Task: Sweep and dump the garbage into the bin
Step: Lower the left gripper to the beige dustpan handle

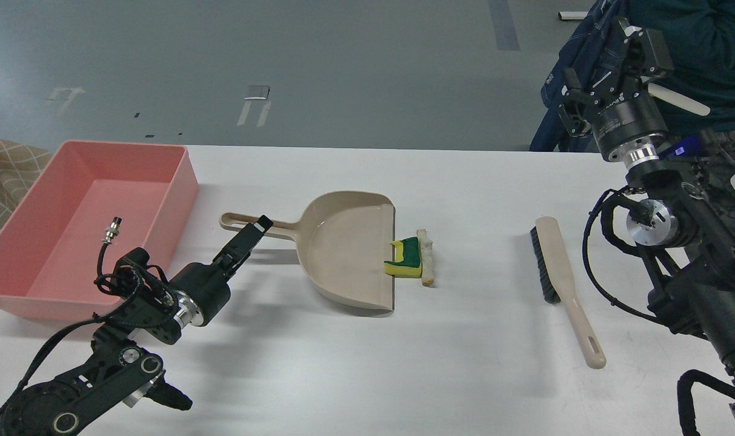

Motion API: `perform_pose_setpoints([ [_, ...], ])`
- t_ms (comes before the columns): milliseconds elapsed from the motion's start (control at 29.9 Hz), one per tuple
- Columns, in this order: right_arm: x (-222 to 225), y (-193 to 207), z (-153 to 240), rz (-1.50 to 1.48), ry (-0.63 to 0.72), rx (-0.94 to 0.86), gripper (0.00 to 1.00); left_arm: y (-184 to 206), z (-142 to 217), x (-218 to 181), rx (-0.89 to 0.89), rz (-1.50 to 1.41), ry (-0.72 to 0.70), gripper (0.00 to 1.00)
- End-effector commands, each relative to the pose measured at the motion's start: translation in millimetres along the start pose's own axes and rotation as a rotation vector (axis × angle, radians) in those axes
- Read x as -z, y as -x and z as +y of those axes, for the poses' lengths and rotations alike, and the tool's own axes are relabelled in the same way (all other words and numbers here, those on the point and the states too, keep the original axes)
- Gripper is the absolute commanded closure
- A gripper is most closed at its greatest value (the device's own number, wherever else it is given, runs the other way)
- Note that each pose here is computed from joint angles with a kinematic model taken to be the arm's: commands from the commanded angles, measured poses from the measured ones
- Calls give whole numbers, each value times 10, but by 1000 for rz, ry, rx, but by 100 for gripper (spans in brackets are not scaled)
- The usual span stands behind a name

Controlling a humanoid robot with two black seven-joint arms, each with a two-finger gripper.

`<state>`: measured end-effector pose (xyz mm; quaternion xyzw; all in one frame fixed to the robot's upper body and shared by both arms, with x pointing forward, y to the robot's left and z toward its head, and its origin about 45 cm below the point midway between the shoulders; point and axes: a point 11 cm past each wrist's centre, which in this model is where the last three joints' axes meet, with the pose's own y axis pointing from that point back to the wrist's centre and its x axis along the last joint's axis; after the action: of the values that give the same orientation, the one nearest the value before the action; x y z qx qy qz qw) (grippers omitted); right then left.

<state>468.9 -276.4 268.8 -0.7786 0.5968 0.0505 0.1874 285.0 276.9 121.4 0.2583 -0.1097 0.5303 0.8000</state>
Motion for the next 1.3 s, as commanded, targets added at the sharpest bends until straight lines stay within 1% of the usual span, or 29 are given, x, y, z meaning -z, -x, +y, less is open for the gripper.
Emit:
perform_pose_setpoints([
  [0, 1, -3, 1, 1, 1, 0, 0, 33, -77, 11, -13, 16, -4, 2],
  [167, 4, 2, -1, 0, 0, 1, 0, -6, -222, -16, -48, 18, 3, 2],
  [401, 24, 25, -9, 0, -7, 8, 0, -35, -322, 44, -68, 19, -12, 2],
  [535, 21, 27, -8, 1, -5, 9, 0, 5, -349, 63, -70, 28, -19, 5],
  [602, 21, 27, -8, 1, -5, 9, 0, 9, -351, 62, -71, 29, -19, 11],
  [635, 24, 22, -7, 2, -6, 8, 0, 11, -351, 62, -69, 28, -19, 20],
  [702, 17, 13, 2, 1, -4, 5, 0, 11, -351, 62, -69, 28, -19, 33],
  [736, 15, 4, 8, 2, -3, 4, 0, 11, -351, 61, -69, 26, -19, 47],
  [769, 15, 4, 8, 2, -3, 4, 0, 11, -351, 63, -69, 26, -20, 53],
  [803, 15, 4, 8, 2, -3, 4, 0, 11, -351, 61, -69, 26, -19, 55],
  [903, 15, 4, 8, 2, -3, 4, 0, 17, -351, 59, -67, 26, -19, 74],
  [936, 15, 4, 8, 2, -3, 4, 0, 17, -350, 62, -67, 27, -22, 87],
  [1003, 17, 4, 8, 2, -5, 4, 0, 14, -354, 60, -67, 25, -24, 100],
  [1271, 22, 2, 8, 3, -4, 5, 0, 26, -356, 33, -62, 29, -18, 100],
])
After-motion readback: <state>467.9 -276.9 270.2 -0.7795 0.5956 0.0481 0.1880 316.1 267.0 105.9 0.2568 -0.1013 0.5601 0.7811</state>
